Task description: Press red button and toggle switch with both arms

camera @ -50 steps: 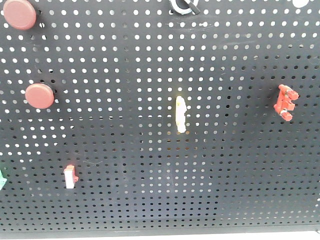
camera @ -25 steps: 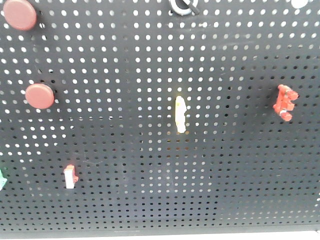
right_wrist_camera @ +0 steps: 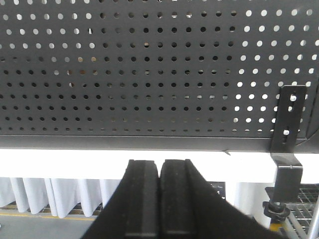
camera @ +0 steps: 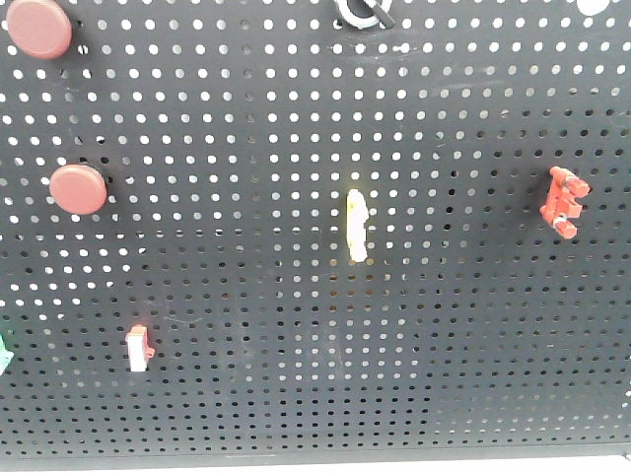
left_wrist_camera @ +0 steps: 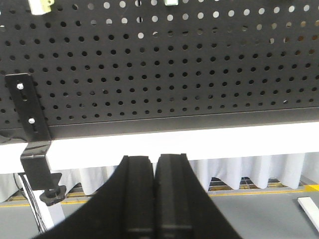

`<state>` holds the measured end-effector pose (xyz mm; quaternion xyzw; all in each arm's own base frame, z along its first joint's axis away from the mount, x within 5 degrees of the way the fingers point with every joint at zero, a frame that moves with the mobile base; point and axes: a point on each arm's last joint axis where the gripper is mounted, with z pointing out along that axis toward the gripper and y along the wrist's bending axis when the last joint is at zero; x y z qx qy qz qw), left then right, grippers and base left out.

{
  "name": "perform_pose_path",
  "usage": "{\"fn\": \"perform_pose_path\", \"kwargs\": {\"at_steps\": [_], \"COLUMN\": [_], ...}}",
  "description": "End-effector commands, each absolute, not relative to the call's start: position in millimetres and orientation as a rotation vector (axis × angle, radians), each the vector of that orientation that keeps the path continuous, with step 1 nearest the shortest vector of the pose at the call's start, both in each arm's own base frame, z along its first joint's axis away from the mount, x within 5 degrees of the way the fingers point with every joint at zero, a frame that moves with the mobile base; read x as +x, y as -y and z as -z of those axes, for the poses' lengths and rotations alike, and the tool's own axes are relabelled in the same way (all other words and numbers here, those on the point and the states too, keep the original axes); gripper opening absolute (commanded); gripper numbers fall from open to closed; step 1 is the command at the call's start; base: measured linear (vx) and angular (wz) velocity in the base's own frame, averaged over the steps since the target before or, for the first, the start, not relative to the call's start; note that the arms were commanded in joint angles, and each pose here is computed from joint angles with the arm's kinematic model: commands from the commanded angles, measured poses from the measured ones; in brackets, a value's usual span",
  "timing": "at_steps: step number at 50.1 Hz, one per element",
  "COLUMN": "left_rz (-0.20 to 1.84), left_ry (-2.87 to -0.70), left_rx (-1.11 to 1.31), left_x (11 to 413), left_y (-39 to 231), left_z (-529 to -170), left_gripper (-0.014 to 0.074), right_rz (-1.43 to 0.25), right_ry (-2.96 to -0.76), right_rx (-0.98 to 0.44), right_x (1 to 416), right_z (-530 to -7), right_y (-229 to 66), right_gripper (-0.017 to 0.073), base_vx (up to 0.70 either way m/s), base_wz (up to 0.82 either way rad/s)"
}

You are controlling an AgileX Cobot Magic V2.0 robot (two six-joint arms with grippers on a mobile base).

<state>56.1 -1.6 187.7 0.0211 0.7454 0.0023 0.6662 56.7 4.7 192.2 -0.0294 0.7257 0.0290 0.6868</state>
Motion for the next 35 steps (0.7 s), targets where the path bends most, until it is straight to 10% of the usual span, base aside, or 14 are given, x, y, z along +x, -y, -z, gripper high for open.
{"fn": "perform_pose_path", "kwargs": {"at_steps": [1,35], "left_rz": [0.002,0.002], "left_ry": [-1.623,-1.623], "left_rx": [0.038,0.038], "left_x": [56.8,56.8], "left_y": [1.6,1.6], "left_z": [-184.3,-184.3], "left_gripper": [0.0001,0.0001], "right_rz": [-0.055,-0.055], "right_ry": [-1.536,-1.536], "right_rx": [-0.064,-0.064], "right_x": [56.0,56.0], "right_z": [-197.0,-197.0], "right_y": [-4.3,-4.3], "right_gripper": [0.0,0.0], "base_vx": [0.0,0.0], "base_wz": [0.0,0.0]}}
